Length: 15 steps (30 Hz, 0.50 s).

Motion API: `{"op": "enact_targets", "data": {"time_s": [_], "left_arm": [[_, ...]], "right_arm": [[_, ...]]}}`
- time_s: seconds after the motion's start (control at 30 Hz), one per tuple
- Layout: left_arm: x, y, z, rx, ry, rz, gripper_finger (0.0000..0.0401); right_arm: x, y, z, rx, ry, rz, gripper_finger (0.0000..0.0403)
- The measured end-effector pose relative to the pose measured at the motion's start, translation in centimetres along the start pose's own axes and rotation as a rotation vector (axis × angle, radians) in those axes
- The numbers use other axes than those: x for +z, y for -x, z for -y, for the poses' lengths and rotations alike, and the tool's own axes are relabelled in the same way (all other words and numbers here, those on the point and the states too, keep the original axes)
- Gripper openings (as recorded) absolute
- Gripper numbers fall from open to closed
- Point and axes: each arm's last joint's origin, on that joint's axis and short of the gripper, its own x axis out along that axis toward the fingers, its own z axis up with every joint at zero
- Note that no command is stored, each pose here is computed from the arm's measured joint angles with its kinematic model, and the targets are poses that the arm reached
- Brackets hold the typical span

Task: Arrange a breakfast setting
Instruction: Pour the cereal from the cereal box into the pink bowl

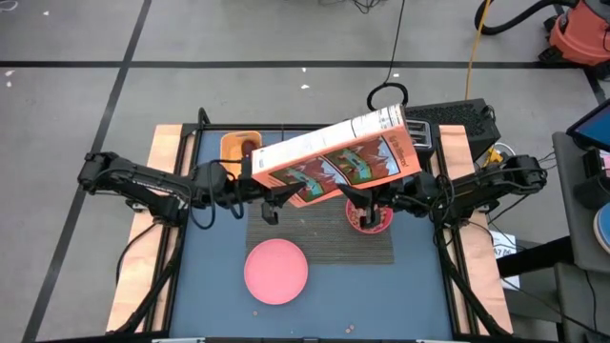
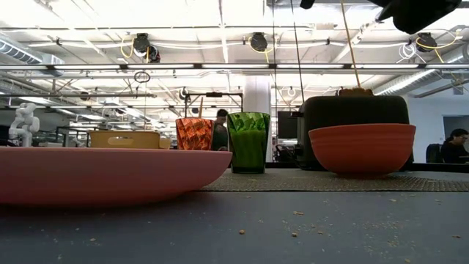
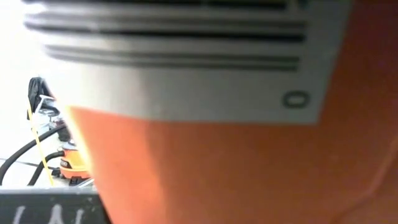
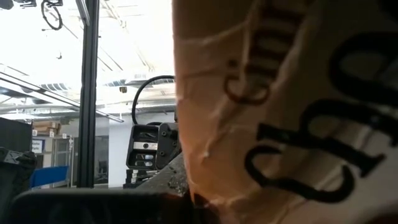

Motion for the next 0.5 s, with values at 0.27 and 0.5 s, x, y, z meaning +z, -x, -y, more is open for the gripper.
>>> {"op": "enact_targets", "data": {"time_s": [0.27,0.5], "left_arm": [[-0.05,-0.1,-0.57,0.047,0.118,0.0,0.0217],[-0.02,-0.08,-0.53,0.045,0.08,0.001,0.022]], "right_arm": [[-0.01,0.0,0.02,-0.005,-0.004,-0.001,0.0088],[-0.02,0.0,0.02,-0.002,0.003,-0.002,0.0089]]}}
